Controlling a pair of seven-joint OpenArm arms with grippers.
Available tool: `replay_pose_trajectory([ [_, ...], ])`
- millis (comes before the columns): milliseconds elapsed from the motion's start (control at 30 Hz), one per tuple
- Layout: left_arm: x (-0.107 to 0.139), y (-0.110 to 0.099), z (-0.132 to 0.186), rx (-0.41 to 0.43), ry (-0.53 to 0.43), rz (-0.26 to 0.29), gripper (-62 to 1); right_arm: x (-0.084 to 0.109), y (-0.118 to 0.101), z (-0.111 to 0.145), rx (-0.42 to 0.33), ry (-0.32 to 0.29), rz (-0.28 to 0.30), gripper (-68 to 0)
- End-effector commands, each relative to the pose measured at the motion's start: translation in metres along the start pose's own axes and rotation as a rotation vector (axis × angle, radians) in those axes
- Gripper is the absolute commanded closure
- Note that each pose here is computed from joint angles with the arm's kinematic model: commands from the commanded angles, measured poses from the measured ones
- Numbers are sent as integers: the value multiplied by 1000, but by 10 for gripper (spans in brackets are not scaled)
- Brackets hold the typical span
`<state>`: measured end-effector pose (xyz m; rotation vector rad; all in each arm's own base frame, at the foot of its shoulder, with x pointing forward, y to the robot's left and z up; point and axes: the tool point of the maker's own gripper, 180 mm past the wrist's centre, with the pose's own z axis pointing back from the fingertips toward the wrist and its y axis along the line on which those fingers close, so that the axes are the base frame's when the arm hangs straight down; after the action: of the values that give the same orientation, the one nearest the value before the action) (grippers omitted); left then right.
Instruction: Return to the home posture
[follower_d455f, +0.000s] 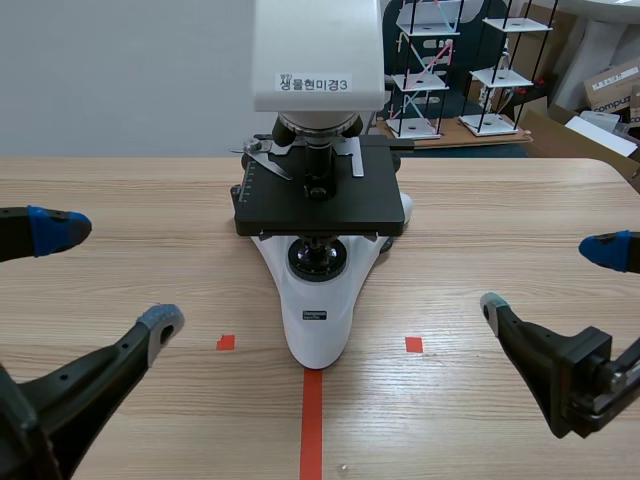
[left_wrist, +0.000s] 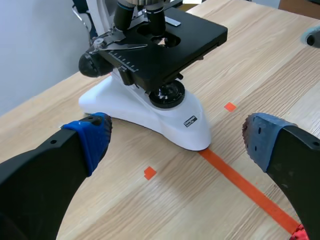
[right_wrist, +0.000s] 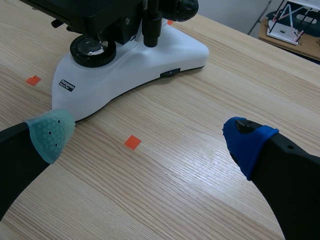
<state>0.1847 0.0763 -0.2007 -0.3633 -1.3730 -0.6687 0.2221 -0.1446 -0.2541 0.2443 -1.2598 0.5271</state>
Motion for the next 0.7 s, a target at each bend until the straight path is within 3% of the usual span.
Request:
replay_pose_trajectory([
  [0, 7, -1, -2, 1, -21, 8, -578, 9, -2, 0, 0, -28, 8, -679],
  [100, 4, -1, -2, 13, -3, 27, -622, 9, -2, 0, 0, -28, 8, -679],
  [667, -1, 0, -2, 23, 24, 62, -623, 9, -2, 0, -1, -29, 9, -679],
])
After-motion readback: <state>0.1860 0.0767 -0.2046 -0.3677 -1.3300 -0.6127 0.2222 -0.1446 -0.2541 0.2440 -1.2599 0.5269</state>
